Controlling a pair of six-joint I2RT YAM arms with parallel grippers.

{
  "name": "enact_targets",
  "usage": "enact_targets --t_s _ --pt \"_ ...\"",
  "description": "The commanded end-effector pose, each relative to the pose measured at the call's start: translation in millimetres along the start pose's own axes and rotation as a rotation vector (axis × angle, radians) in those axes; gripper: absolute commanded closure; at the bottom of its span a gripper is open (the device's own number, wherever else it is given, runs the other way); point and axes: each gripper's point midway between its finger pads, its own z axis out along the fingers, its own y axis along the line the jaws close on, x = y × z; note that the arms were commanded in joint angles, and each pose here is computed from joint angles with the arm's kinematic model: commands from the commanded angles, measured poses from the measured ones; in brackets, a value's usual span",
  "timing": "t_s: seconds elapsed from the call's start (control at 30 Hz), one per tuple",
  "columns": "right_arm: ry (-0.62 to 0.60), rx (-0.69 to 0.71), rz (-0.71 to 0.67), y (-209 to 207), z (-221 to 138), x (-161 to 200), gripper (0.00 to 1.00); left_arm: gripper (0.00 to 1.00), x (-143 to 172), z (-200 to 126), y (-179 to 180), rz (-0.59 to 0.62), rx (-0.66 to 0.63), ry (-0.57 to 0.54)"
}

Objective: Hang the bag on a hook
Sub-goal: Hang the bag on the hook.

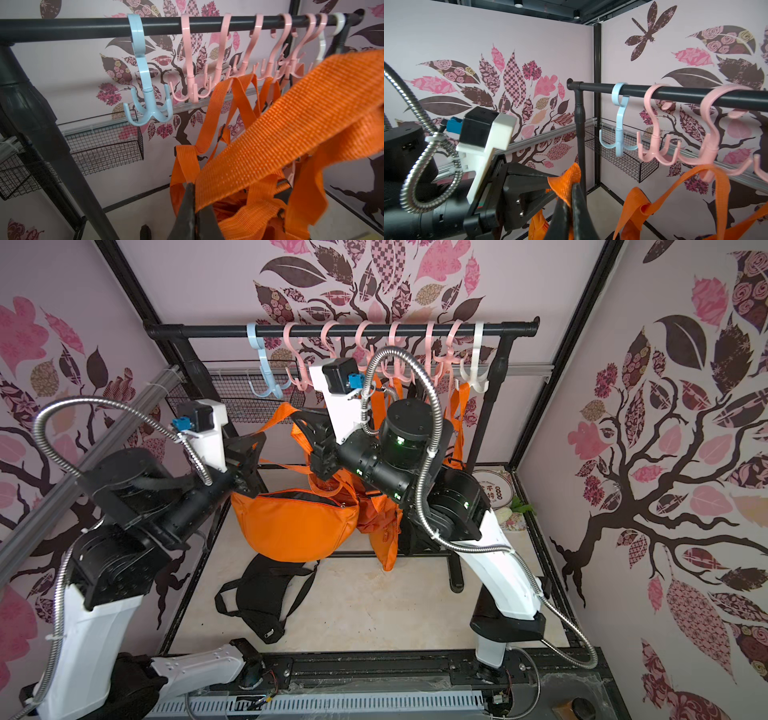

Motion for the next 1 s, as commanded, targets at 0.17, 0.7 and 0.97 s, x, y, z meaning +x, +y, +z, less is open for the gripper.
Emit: enact_targets --t_s 0.17,0.7,0.97 --pt "-0.124 -0.056 -0.043 -4.6 30.7 -10.9 1.00 1.00 -14.7 49.5 22.5 -0.078 -0.021 0.028" --pt "-0.172 -0.067 0.010 -83.1 56.4 -1.4 1.00 1.00 -11.3 109.6 35.8 -0.160 -0.002 0.040" --pt "-0.187 -0.071 0.008 -92.4 58.1 -2.5 1.00 1.00 -11.9 119.7 37.0 -0.172 0.002 0.029"
